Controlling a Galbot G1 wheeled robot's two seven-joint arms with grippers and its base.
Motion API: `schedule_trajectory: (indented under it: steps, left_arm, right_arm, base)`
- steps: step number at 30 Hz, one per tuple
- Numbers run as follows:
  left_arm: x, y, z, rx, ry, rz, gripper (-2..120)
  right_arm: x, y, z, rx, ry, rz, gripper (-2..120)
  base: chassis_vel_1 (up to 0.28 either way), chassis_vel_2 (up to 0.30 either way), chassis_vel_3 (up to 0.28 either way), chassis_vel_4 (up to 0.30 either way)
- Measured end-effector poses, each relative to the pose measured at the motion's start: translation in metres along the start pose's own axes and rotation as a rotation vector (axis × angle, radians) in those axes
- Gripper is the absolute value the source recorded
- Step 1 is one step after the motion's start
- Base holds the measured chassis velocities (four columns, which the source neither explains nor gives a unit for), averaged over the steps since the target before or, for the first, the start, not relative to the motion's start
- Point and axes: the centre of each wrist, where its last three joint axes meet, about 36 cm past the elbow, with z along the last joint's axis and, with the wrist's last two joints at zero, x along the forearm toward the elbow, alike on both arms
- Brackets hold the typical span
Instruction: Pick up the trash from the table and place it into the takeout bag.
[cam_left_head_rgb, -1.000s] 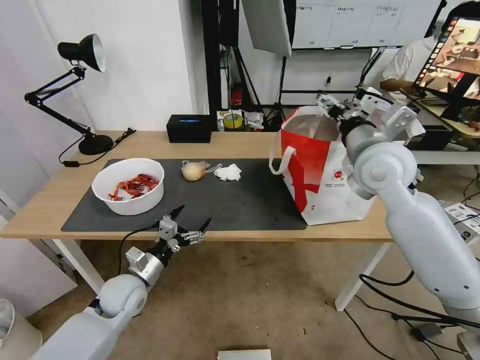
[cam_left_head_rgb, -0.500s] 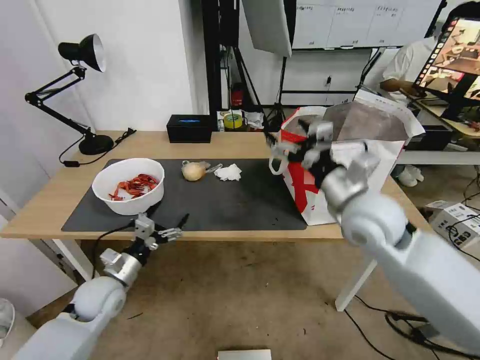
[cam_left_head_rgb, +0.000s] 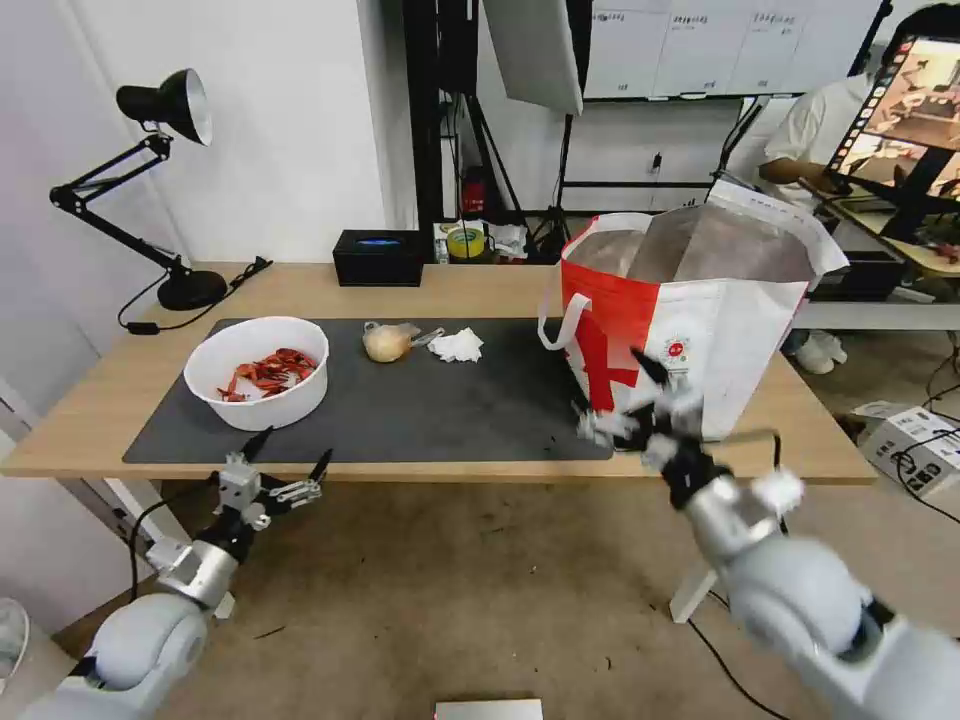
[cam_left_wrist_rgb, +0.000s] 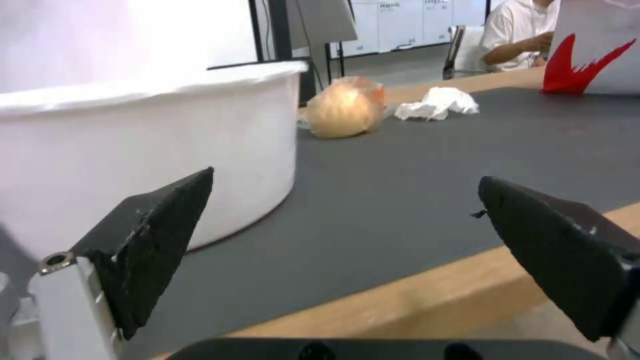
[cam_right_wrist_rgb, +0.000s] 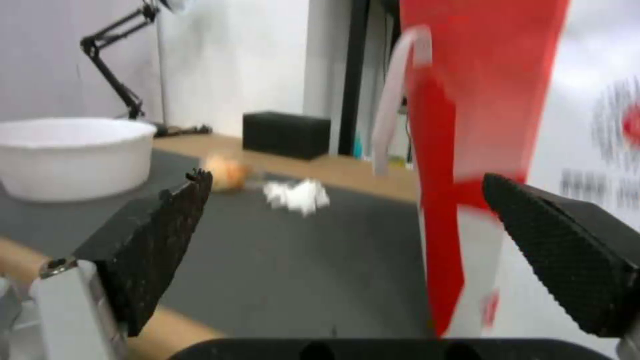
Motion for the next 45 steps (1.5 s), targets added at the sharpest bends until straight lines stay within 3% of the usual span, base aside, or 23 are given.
schedule_trajectory:
  steps: [10,45]
  left_arm:
    - [0.025,0.005,0.013,0.0,0.031,-0.02,100]
    - [0.034,-0.002,0.029,0.017,0.055,-0.019,100]
  right_arm:
    - [0.028,0.015,0.042,-0.084,0.08,0.055,100]
    - [0.014,0.018,0.05,-0.127,0.135,0.04,100]
  base:
    - [0.0,0.0,0.0,0.0]
    - [0.0,0.0,0.0,0.0]
